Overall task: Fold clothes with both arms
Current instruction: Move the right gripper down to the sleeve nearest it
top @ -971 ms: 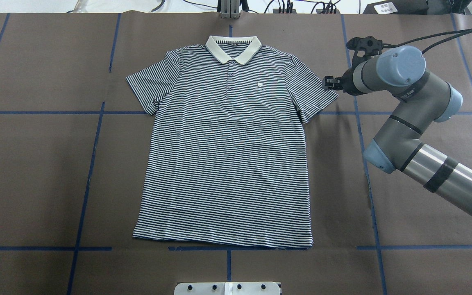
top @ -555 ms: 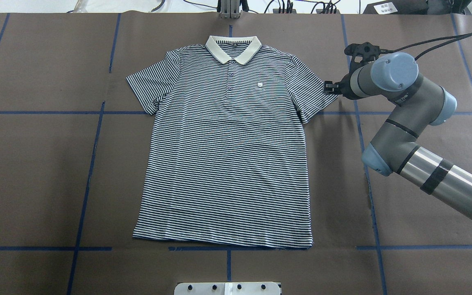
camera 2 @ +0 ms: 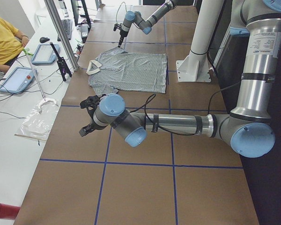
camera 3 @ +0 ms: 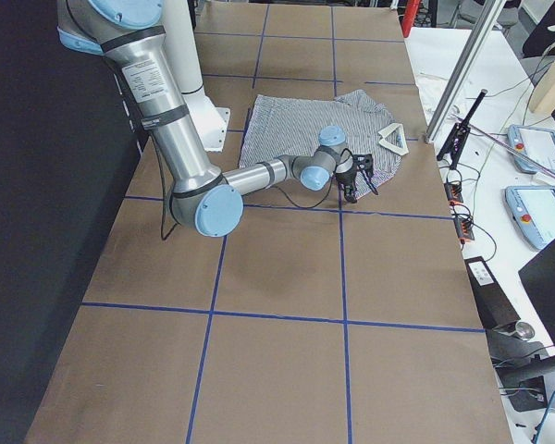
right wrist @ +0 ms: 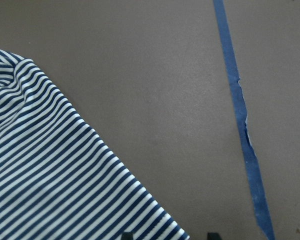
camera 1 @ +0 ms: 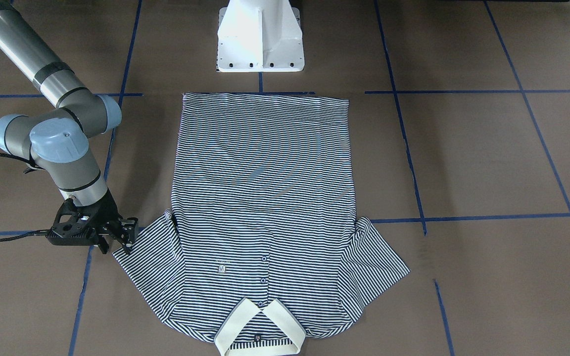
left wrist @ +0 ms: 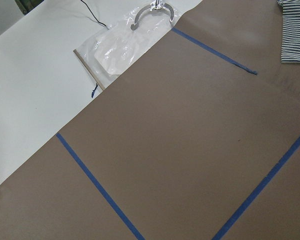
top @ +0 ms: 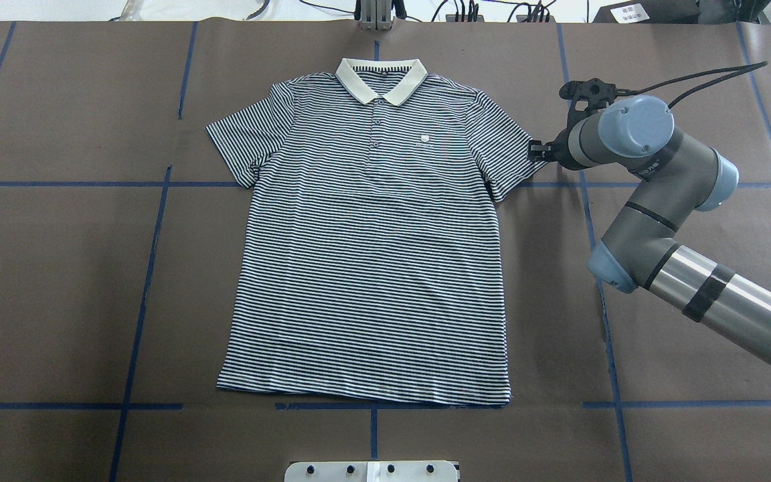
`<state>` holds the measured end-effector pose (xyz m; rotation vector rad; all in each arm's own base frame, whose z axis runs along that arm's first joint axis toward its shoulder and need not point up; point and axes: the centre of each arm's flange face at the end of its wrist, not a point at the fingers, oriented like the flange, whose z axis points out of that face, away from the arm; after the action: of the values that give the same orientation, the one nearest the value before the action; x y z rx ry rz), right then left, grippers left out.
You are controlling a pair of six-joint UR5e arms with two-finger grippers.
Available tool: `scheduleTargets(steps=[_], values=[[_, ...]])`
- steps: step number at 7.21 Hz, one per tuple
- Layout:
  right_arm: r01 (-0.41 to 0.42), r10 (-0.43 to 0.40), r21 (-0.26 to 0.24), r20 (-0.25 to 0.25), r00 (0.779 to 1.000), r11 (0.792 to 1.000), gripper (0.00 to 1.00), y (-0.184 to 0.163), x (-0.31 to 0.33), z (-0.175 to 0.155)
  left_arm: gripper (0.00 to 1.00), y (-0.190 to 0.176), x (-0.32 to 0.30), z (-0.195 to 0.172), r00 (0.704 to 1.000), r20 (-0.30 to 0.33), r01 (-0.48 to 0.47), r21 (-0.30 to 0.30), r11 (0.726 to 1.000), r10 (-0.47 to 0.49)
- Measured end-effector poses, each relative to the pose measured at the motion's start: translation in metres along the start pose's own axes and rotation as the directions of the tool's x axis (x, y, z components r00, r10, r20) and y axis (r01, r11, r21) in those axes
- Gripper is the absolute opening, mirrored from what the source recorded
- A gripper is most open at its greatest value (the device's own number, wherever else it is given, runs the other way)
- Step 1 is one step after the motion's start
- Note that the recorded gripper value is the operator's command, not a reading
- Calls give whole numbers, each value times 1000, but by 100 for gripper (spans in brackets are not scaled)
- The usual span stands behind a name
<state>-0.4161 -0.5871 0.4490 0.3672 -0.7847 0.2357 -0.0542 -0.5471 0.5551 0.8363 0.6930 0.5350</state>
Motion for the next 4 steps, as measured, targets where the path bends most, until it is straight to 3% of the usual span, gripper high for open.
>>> scheduleTargets(steps=[3,4], values=[[0,0,-1,-1,1000,1000,2,0,0,1,100,3,0,0,1000,2,-11,10,1000,11],[0,0,-1,-1,1000,1000,0,0,0,1,100,3,0,0,1000,3,-12,12,1000,12]])
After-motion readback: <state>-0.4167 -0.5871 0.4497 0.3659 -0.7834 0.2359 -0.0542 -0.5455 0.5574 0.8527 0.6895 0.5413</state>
